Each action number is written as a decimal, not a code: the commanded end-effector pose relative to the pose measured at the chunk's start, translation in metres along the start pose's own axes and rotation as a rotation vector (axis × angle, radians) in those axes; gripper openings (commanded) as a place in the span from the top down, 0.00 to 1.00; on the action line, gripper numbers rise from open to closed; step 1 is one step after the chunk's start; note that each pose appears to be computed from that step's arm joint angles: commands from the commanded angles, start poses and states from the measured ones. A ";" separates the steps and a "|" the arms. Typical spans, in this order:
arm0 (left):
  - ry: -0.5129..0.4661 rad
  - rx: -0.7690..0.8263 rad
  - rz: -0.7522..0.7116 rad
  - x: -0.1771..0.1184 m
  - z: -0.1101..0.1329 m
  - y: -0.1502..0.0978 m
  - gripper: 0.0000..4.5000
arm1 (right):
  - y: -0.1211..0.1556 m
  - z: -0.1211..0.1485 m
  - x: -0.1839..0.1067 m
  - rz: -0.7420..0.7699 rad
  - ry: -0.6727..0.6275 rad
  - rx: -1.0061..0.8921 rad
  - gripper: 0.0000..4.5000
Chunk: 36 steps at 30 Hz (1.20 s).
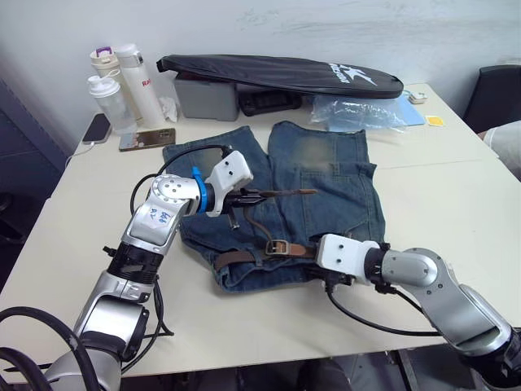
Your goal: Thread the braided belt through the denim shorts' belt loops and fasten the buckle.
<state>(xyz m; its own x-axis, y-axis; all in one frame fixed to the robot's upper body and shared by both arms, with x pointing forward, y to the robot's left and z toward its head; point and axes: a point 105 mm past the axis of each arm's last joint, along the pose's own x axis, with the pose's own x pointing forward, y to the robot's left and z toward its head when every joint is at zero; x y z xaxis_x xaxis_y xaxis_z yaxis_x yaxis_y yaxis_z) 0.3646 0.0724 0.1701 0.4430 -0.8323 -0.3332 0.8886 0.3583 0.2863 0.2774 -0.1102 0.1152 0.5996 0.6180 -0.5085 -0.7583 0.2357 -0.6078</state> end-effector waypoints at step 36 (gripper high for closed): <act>0.136 0.078 0.106 -0.020 -0.021 0.028 1.00 | -0.034 0.001 0.004 -0.345 -0.085 0.096 0.99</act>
<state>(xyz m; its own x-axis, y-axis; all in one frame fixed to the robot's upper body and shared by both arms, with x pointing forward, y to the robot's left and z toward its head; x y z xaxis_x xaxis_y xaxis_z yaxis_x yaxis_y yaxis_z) 0.3793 0.1011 0.1499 0.5103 -0.7322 -0.4510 0.8561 0.3830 0.3470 0.3034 -0.1105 0.1255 0.7742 0.5762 -0.2619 -0.5848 0.4927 -0.6444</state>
